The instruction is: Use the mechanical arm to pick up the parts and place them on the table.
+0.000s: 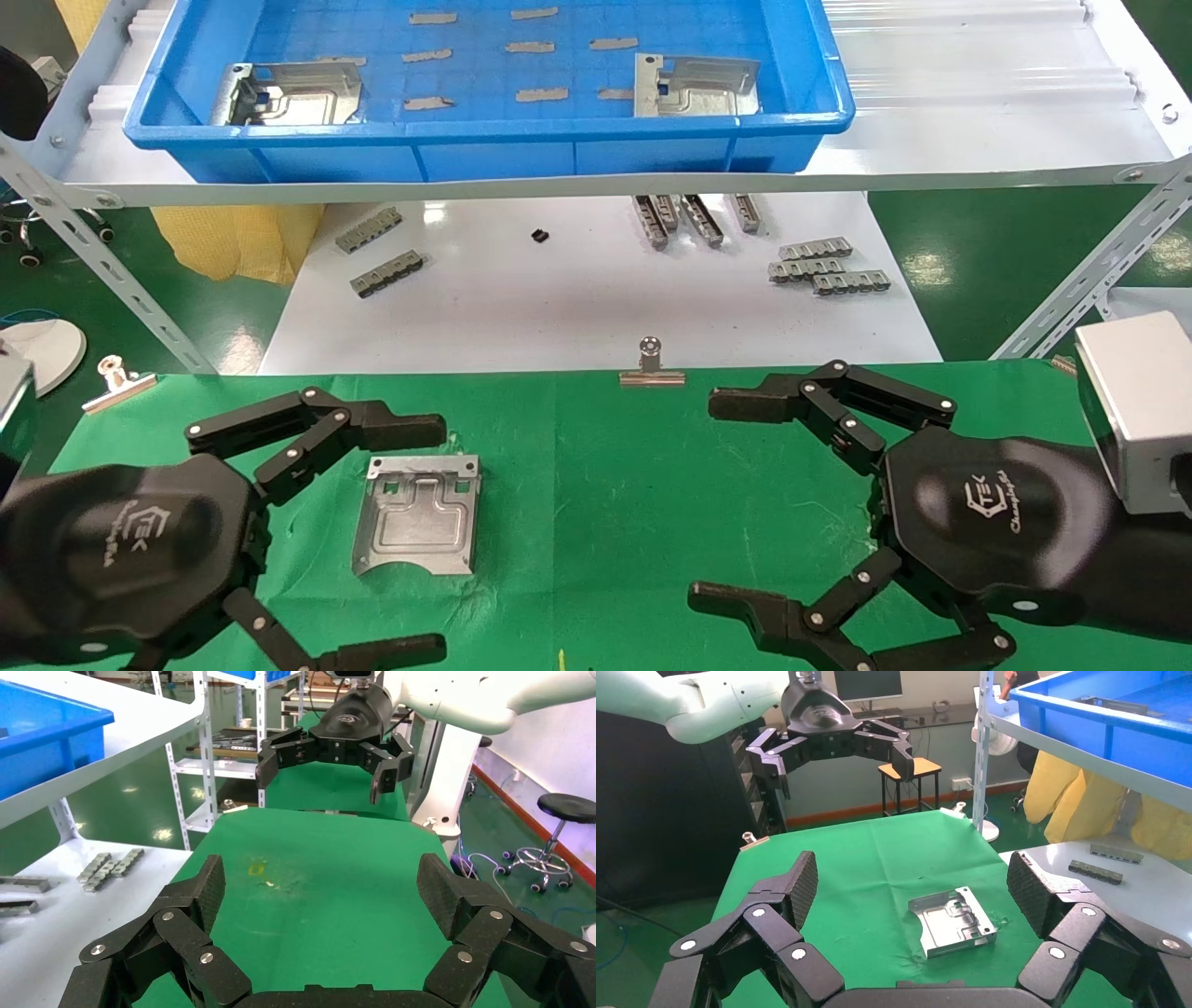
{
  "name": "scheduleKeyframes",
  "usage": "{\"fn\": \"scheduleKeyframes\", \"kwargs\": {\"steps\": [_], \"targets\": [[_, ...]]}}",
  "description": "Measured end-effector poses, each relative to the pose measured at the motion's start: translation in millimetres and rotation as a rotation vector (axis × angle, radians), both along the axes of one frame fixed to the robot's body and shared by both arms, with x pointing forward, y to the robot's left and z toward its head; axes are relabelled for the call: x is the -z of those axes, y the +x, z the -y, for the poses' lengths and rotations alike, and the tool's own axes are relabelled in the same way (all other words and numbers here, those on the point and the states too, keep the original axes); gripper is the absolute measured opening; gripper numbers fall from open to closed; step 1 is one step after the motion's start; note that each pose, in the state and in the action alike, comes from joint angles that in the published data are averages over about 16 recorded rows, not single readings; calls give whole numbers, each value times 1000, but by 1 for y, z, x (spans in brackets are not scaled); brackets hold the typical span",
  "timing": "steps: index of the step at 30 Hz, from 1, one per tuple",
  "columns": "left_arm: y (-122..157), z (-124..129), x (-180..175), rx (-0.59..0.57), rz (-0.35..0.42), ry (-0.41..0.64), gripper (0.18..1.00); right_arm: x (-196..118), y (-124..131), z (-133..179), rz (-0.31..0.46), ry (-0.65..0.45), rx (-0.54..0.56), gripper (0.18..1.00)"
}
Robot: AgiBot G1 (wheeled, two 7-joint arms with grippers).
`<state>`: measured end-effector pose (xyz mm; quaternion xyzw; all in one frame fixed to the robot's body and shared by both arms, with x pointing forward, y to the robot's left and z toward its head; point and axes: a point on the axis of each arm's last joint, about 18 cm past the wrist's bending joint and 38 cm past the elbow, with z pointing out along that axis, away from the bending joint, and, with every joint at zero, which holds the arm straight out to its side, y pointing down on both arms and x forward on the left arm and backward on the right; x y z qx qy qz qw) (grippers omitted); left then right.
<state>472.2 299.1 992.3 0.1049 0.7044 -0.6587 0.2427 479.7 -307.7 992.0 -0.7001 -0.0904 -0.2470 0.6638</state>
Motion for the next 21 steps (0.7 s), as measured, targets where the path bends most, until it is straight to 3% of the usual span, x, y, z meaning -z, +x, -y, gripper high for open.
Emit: {"fn": "scheduleKeyframes", "kwargs": {"steps": [21], "targets": [[1,0,0,-2,-2,-1,1001,0,0,0,0,0,0,1000]]}}
